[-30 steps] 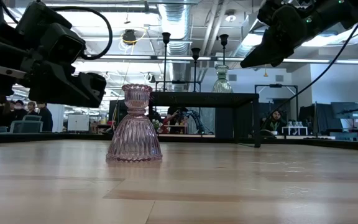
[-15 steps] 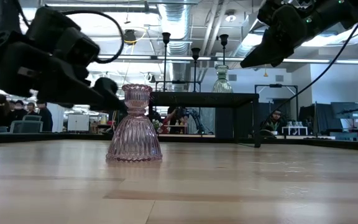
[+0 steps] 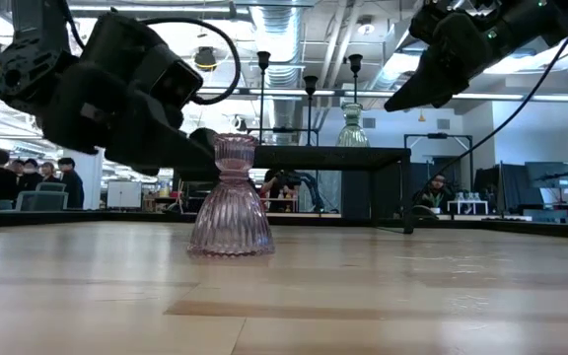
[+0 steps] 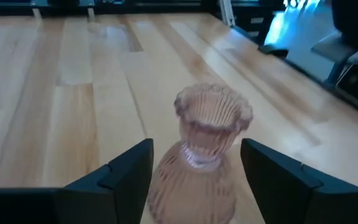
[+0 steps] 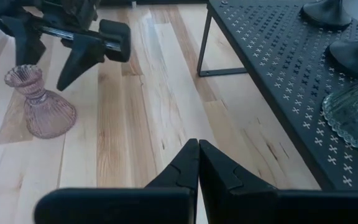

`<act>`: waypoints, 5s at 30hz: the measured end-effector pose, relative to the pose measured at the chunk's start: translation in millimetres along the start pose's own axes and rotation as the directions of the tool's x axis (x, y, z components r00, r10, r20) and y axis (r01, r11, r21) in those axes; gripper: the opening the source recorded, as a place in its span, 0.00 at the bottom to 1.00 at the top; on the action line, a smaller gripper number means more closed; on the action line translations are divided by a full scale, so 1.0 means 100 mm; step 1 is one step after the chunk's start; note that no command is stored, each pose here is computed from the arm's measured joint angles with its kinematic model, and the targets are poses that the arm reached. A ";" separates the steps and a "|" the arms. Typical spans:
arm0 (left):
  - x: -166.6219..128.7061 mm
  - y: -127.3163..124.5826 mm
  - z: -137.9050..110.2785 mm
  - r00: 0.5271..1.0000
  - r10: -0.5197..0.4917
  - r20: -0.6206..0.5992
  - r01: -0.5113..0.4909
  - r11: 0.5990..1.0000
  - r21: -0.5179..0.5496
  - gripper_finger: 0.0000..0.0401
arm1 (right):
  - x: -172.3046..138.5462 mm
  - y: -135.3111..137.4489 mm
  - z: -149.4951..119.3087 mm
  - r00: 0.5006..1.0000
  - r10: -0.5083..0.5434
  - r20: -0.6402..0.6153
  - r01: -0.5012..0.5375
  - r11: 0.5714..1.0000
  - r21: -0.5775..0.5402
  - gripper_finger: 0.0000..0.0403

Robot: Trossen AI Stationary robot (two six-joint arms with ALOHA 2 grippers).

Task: Pick & Place candle stick holders
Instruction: Put the purple candle holder on the shelf

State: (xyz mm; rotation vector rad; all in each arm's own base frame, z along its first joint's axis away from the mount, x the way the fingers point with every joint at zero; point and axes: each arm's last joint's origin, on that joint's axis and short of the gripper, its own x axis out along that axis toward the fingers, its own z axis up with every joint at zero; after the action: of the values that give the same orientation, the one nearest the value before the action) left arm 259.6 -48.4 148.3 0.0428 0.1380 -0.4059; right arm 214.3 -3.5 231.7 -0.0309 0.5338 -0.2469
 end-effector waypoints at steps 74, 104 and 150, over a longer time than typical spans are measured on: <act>0.29 -0.06 0.02 0.998 0.062 -0.010 -0.063 0.997 -0.053 0.76 | 0.00 0.00 0.00 1.000 -0.001 -0.003 0.001 1.000 -0.004 0.00; 0.27 0.03 0.03 0.996 0.092 -0.001 -0.092 0.990 -0.110 0.41 | 0.00 0.00 0.00 1.000 -0.001 -0.003 0.001 1.000 -0.005 0.00; -0.62 0.71 1.37 0.880 0.469 0.081 -0.460 0.882 -0.108 0.35 | 0.00 0.00 0.00 1.000 -0.001 -0.002 0.001 1.000 -0.030 0.00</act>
State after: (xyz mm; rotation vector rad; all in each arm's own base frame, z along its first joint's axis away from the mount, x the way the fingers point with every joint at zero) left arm 248.9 31.8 293.9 -0.0305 0.0368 0.0817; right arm 214.1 -3.7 231.6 -0.0601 0.5393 -0.2400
